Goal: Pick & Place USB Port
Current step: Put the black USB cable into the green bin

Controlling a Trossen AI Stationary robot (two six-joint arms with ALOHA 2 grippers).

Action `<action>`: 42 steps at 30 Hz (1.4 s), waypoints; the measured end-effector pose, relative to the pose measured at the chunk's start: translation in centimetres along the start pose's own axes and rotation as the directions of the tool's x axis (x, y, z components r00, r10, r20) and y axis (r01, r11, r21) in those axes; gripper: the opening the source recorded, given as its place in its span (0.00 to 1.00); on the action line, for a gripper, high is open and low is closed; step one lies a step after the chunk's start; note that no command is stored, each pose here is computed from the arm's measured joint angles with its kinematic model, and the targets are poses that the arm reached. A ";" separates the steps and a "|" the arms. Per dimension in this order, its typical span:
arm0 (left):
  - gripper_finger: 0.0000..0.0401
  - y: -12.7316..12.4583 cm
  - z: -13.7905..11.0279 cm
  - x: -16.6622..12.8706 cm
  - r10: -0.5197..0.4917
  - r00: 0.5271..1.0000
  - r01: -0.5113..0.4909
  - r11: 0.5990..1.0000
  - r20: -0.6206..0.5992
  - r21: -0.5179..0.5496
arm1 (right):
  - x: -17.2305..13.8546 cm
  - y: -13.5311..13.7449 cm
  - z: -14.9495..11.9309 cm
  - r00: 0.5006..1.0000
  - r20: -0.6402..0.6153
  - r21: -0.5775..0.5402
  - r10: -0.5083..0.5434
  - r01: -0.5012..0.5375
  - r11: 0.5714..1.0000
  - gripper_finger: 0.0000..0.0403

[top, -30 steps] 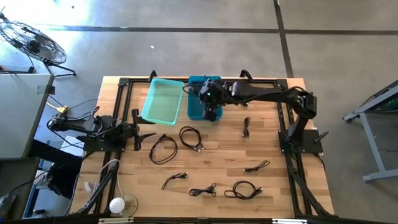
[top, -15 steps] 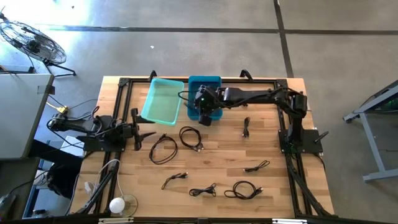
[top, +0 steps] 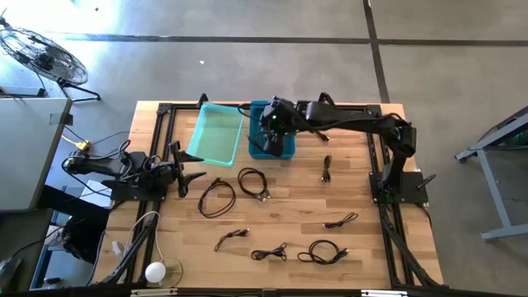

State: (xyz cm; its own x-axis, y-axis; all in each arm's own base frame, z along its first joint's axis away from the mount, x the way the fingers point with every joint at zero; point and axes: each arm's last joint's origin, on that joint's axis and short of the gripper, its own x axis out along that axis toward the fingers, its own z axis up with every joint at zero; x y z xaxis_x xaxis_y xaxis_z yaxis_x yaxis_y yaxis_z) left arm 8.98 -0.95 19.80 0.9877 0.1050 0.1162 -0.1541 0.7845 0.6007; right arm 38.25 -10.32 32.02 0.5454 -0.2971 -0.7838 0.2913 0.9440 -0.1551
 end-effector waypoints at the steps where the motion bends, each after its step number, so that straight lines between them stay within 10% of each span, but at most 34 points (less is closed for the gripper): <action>1: 0.50 0.0 0.0 0.0 0.000 1.000 0.000 1.000 0.000 0.011 | -0.9 -0.3 0.0 0.999 -0.030 0.010 -0.017 0.018 1.000 0.47; 6: 0.50 0.0 -0.3 0.0 0.022 0.999 -0.020 0.999 -0.050 0.036 | -3.4 -1.4 -1.3 0.958 -0.253 0.097 -0.138 0.167 0.981 0.47; 13: 0.50 0.1 -0.7 -0.1 0.105 0.983 -0.103 0.994 -0.151 0.020 | -2.0 -1.2 -5.2 0.846 -0.533 0.398 0.013 0.237 0.886 0.44; 27: 0.50 -0.4 -1.3 -0.1 0.056 0.977 -0.069 0.996 -0.208 -0.054 | 3.8 0.9 -15.0 0.560 -0.807 0.446 0.186 0.374 0.813 0.41; 42: 0.50 -0.7 -1.3 -0.1 -0.024 0.987 0.008 0.995 -0.159 -0.098 | 7.2 0.7 -19.2 0.614 -0.753 0.540 0.239 0.367 0.757 0.41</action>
State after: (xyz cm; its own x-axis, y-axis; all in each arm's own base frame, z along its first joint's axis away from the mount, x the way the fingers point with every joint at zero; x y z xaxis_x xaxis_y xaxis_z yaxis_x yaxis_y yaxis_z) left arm 9.02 -0.74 18.38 0.9829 0.1824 -0.0252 -0.1428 0.8416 0.5209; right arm 27.28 -9.04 14.75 -0.1873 0.1515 -0.9706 0.8453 0.5282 -0.0807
